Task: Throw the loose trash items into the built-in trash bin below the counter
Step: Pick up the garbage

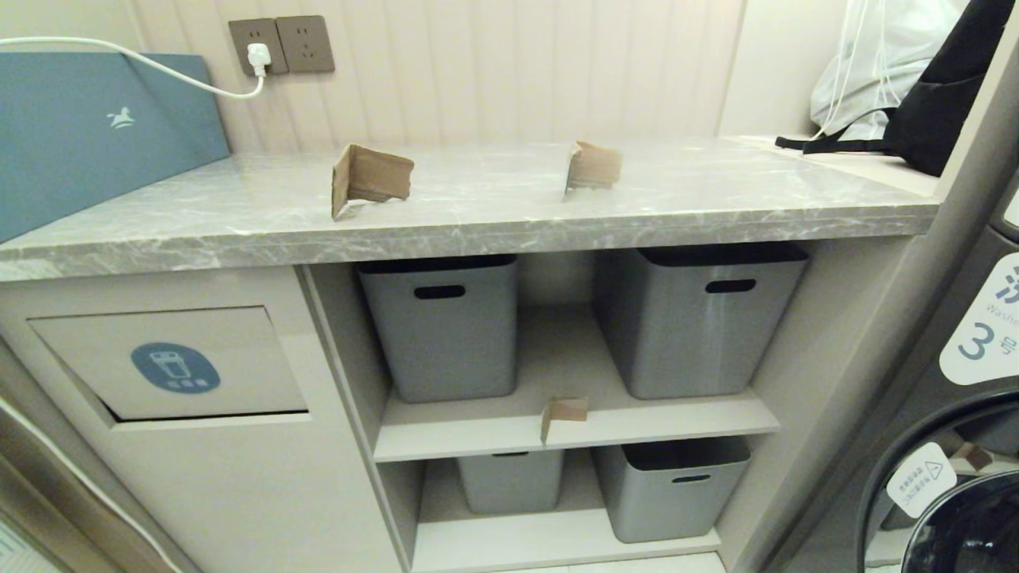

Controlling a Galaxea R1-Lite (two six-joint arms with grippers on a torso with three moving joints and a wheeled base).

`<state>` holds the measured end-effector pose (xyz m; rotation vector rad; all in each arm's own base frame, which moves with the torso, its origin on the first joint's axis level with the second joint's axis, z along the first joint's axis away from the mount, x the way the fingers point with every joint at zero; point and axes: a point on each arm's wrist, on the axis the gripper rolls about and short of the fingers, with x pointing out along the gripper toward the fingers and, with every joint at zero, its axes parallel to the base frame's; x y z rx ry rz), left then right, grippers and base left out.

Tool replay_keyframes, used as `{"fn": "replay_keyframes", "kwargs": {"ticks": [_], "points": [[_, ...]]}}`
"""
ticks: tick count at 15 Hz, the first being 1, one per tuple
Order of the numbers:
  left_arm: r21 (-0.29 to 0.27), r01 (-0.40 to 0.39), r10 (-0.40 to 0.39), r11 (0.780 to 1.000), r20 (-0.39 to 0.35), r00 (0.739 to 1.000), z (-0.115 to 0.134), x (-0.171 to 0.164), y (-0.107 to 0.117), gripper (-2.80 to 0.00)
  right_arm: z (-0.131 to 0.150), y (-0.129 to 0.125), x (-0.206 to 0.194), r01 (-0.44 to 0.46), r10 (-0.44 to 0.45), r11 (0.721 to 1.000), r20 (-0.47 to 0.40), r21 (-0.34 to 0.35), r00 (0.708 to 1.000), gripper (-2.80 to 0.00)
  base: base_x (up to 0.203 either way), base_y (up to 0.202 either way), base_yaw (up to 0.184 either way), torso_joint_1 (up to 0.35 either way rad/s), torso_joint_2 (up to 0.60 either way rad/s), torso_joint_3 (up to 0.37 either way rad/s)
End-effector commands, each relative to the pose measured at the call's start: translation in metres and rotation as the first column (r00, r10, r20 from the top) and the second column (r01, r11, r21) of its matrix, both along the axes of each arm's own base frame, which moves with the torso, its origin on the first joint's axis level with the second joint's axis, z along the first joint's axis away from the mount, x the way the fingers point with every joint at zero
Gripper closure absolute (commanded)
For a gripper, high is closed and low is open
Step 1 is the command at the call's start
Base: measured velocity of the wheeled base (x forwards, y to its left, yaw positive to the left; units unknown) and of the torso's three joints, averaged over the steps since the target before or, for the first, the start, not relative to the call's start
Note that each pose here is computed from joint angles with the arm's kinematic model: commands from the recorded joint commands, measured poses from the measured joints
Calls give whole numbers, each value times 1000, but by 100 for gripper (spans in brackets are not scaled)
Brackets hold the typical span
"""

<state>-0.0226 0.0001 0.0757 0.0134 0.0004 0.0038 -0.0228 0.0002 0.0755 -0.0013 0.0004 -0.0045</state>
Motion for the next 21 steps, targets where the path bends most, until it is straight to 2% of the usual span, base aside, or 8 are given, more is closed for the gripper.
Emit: {"fn": "replay_keyframes", "kwargs": {"ticks": [1, 3, 4, 6, 11, 15, 21], "points": [[2, -2, 2, 1000, -20, 1000, 0, 1, 0, 0, 0, 0, 0, -1, 1, 1000, 0, 0, 1000, 0, 0, 0, 0, 0, 0, 0], [68, 10, -7, 998, -55, 998, 12, 7, 0, 0, 0, 0, 0, 0, 0, 1000, 0, 0, 1000, 0, 0, 0, 0, 0, 0, 0], [112, 43, -37, 993, -49, 998, 24, 11, -1, 0, 0, 0, 0, 0, 0, 1000, 0, 0, 1000, 0, 0, 0, 0, 0, 0, 0], [151, 149, -149, 977, -11, 989, 56, 23, -3, 0, 0, 0, 0, 0, 0, 1000, 0, 0, 1000, 0, 0, 0, 0, 0, 0, 0], [186, 240, -260, 953, 88, 962, 143, 62, -7, 0, 0, 0, 0, 0, 0, 1000, 0, 0, 1000, 0, 0, 0, 0, 0, 0, 0], [191, 244, -270, 951, 128, 954, 185, 85, -10, 0, 0, 0, 0, 0, 0, 1000, 0, 0, 1000, 0, 0, 0, 0, 0, 0, 0], [210, 232, -268, 950, 164, 950, 263, 172, -17, 0, 0, 0, 0, 0, 0, 1000, 0, 0, 1000, 0, 0, 0, 0, 0, 0, 0]]}}
